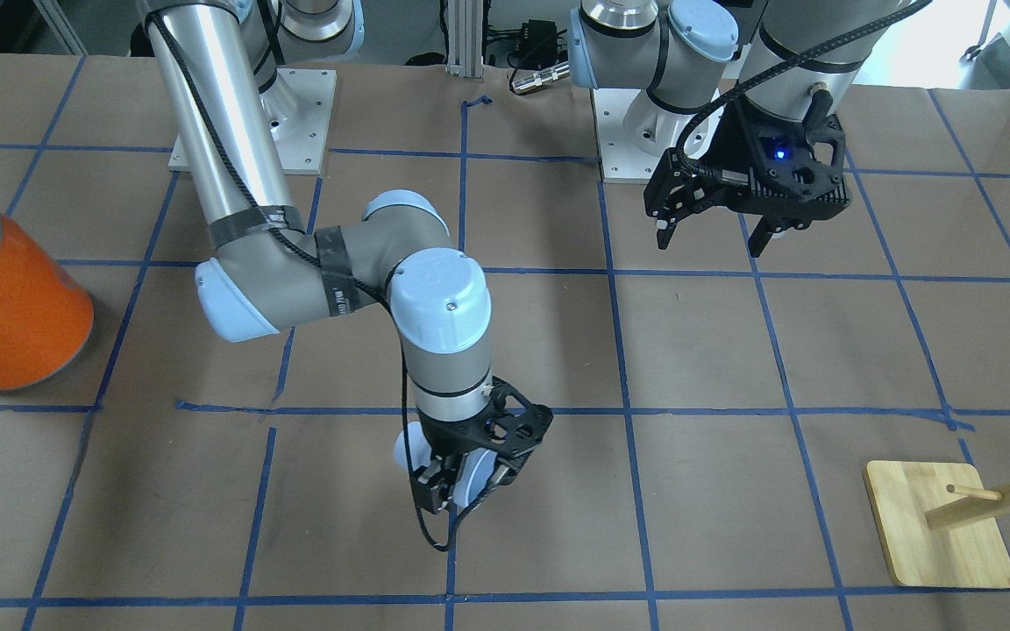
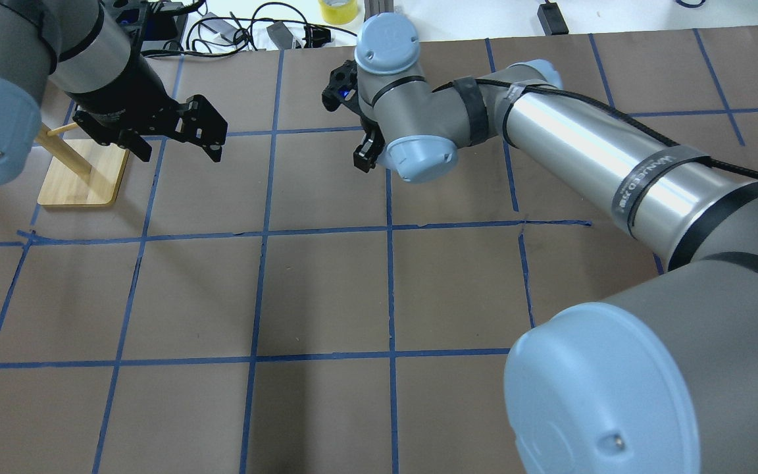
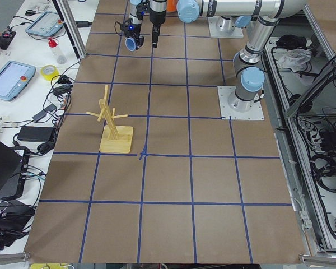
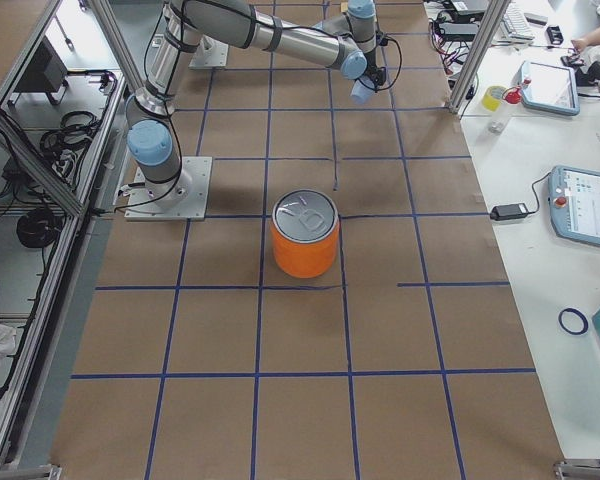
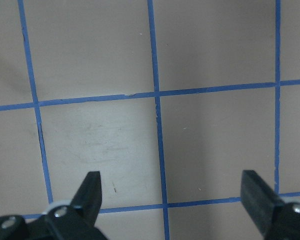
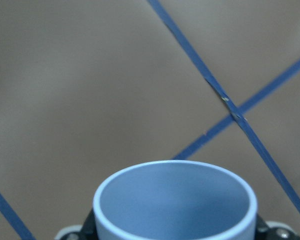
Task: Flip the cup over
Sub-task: 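Lift the cup and carry it toward the left gripper's side, then set the cup on its side and raise the right gripper away, then reach the left gripper to the lying cup and grasp its rim, then lift the cup with the left gripper and stand it upright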
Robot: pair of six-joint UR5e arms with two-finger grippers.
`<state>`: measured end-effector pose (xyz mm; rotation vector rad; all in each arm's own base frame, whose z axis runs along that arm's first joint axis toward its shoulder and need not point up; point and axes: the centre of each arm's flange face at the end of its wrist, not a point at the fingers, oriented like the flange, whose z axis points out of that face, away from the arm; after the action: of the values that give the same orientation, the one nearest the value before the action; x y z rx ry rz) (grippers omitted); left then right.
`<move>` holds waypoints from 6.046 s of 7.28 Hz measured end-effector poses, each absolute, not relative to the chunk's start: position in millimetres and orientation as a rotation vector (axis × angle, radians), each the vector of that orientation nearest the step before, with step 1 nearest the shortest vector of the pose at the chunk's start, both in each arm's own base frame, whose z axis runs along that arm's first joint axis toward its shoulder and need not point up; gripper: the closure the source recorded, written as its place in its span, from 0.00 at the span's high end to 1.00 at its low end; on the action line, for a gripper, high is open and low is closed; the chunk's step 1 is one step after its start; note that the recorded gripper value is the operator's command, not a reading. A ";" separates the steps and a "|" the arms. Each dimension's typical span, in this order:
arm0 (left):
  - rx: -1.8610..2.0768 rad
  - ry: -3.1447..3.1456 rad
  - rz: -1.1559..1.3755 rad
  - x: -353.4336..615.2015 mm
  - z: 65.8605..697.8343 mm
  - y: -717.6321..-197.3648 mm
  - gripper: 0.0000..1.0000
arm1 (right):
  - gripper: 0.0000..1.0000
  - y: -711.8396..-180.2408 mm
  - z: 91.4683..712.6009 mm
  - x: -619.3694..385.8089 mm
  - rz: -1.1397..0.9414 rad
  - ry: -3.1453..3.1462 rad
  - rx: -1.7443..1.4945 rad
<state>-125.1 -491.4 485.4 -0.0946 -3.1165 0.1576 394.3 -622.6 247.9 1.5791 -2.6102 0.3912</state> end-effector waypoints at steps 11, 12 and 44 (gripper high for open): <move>-0.048 -3.114 0.160 -99.4 485.8 -496.2 1.00 | 0.41 -554.0 194.7 496.6 0.341 -2.094 2.209; -0.050 -3.111 0.162 -99.4 486.4 -495.8 1.00 | 0.61 -553.9 192.1 497.5 0.338 -2.092 2.213; 0.088 -2.836 0.028 -98.6 309.0 -672.2 0.00 | 1.00 -562.3 487.2 148.1 0.115 -3.089 0.120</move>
<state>-98.6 -672.2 309.0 0.0877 -2.8362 0.0278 148.1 -562.3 487.2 0.1195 -3.0894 0.1150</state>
